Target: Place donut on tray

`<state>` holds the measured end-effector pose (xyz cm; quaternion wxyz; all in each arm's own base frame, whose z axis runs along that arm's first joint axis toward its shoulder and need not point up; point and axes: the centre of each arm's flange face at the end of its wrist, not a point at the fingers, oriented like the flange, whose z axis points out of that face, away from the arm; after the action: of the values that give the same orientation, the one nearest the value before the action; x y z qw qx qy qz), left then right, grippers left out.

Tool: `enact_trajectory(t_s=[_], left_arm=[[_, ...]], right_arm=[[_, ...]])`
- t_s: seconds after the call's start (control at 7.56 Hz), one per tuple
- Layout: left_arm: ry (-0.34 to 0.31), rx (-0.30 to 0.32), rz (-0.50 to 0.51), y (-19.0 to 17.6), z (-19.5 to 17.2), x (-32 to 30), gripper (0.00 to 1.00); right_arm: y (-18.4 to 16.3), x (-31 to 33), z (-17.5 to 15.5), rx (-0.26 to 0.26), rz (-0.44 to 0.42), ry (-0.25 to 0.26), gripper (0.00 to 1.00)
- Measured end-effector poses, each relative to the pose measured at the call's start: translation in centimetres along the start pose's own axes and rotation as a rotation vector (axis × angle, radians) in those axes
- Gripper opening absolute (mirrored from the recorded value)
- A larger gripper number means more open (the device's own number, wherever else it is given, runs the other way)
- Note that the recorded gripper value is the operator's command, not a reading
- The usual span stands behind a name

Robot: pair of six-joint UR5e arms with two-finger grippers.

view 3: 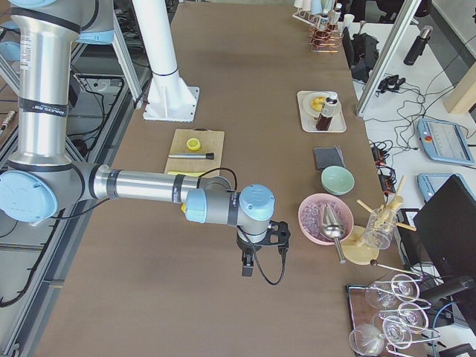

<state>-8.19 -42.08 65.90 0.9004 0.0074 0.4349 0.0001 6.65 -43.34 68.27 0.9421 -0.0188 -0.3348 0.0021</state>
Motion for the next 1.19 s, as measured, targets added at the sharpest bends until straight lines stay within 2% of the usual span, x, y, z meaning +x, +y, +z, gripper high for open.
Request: enact_trajectory(t_s=[0.53,0.79,1.19], left_arm=[[0.004,0.046,-0.072,1.6,-1.8,-3.0,0.99],[-0.046,0.054,-0.068,1.1,-2.6,-3.3,0.99],[-0.063,0.048,-0.078,1.3,-2.4,-3.7,0.99]], right_arm=[[0.0,-0.1,-0.1,0.003,-0.002,-0.001,1.0],[0.0,-0.1,-0.1,0.003,-0.003,-0.001,1.0],[-0.1,-0.3,-0.3,0.006,-0.006,-0.001,1.0]])
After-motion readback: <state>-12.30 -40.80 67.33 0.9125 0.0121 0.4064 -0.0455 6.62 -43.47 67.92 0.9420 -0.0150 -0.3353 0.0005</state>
